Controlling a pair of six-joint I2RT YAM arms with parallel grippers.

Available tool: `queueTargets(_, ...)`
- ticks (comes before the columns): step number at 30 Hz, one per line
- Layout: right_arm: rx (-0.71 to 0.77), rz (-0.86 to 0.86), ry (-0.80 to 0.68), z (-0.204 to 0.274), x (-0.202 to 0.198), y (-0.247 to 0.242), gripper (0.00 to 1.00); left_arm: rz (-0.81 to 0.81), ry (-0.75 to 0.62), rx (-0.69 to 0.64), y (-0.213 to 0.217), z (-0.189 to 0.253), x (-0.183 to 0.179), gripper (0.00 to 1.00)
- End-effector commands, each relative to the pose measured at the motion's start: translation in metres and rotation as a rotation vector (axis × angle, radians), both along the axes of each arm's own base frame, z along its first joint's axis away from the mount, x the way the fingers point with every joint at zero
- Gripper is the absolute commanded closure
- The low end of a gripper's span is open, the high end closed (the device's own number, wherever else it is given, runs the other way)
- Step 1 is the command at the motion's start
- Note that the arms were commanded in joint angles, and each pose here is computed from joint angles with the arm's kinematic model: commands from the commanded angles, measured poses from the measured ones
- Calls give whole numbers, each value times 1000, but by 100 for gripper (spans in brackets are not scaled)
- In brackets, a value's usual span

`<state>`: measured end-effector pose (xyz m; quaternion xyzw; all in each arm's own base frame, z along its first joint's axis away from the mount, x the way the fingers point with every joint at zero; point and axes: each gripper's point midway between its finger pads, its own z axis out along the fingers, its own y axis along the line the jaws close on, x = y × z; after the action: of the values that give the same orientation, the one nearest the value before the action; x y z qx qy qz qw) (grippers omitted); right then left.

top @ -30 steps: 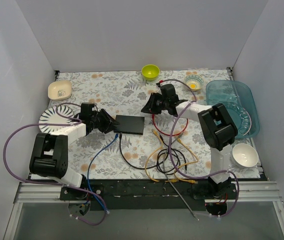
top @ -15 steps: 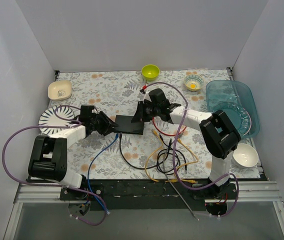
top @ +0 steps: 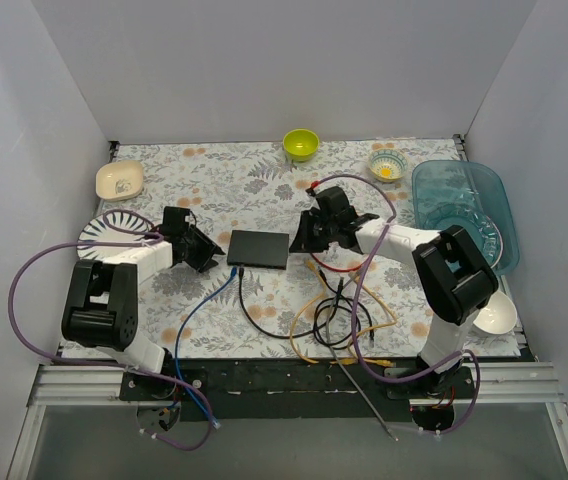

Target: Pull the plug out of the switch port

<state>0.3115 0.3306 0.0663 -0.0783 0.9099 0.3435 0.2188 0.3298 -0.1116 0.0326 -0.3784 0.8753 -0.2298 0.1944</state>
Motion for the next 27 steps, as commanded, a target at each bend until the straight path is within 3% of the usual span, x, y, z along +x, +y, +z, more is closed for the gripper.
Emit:
queueTargets(1, -30, -90, -16, 6, 16, -23, 83, 41, 14, 37, 10, -4, 10, 63)
queueTargets(8, -26, -43, 89, -21, 7, -14, 86, -178, 85, -155, -49, -26, 14, 68)
queueTargets(17, -32, -81, 117, -30, 20, -20, 86, -315, 38, -232, -106, -18, 44, 68)
queueTargets(23, -48, -141, 84, -17, 43, -39, 86, -280, -6, -166, -95, -1, 66, 68)
queueTargets(27, 0, -178, -89, 46, 58, -44, 84, -163, -136, -87, -56, 41, 75, 63)
